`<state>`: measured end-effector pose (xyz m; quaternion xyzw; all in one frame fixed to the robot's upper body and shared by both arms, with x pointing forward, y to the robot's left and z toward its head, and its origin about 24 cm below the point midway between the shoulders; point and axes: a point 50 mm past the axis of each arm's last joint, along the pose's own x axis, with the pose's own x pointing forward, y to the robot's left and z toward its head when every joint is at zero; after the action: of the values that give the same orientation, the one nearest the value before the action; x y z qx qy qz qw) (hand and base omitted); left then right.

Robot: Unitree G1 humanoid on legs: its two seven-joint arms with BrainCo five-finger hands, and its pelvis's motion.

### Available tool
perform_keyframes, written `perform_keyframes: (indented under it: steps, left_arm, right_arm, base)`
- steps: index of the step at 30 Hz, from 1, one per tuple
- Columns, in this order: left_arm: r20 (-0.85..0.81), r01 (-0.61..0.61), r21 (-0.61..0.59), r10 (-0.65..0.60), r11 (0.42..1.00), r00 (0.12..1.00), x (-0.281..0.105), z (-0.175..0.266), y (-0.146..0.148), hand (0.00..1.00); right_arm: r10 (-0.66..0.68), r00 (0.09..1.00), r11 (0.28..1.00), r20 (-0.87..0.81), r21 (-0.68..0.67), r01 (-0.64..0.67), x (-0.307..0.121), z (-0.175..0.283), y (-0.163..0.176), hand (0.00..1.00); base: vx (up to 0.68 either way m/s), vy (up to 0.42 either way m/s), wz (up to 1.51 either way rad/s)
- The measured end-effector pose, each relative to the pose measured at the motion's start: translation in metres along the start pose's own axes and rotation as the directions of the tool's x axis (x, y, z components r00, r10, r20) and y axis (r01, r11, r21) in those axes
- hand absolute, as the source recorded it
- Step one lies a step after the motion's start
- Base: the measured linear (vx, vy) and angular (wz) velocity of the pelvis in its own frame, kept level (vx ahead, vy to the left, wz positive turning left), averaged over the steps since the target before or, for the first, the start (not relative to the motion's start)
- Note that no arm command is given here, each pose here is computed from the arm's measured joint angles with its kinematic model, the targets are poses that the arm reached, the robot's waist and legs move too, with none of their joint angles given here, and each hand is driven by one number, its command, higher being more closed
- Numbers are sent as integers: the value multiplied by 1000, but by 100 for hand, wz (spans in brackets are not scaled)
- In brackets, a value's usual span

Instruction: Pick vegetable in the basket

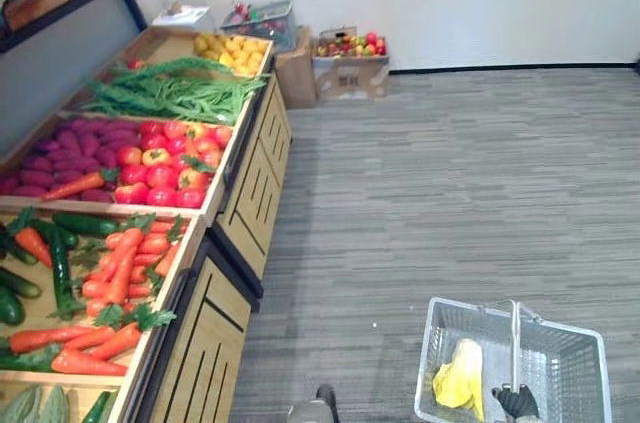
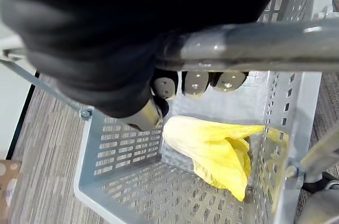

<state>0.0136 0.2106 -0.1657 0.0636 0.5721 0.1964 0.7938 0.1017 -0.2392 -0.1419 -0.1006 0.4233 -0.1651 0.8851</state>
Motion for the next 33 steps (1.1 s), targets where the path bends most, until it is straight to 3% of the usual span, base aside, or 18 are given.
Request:
perform_keyframes:
  steps: [6,11,16,26,29,33]
  left_arm:
    - [34,-6,13,6,1000,999,1,6,2,0]
    - [81,19,91,-26,996,996,3,18,-2,0]
    - [147,-18,176,-9,984,989,8,34,18,0]
    - [294,-25,-86,50,996,955,10,97,-2,0]
    - [268,-29,-133,64,991,961,10,94,-2,0]
    - [206,33,-206,10,978,979,4,82,-31,0]
  right_arm:
    - [64,990,997,126,-57,-57,3,27,18,100]
    - [43,991,997,126,-65,-35,3,24,12,100]
    - [46,992,999,115,-27,-43,-4,15,23,100]
    - [16,984,1000,179,1,-16,0,31,25,100]
    - [32,989,999,147,-10,-31,-1,27,24,100]
    - [-8,996,1000,92,4,8,4,26,10,100]
  base:
    - [199,87,0]
    - [134,84,-3]
    - [249,97,62]
    - [374,-85,73]
    - [412,-330,104]
    - [432,-405,124]
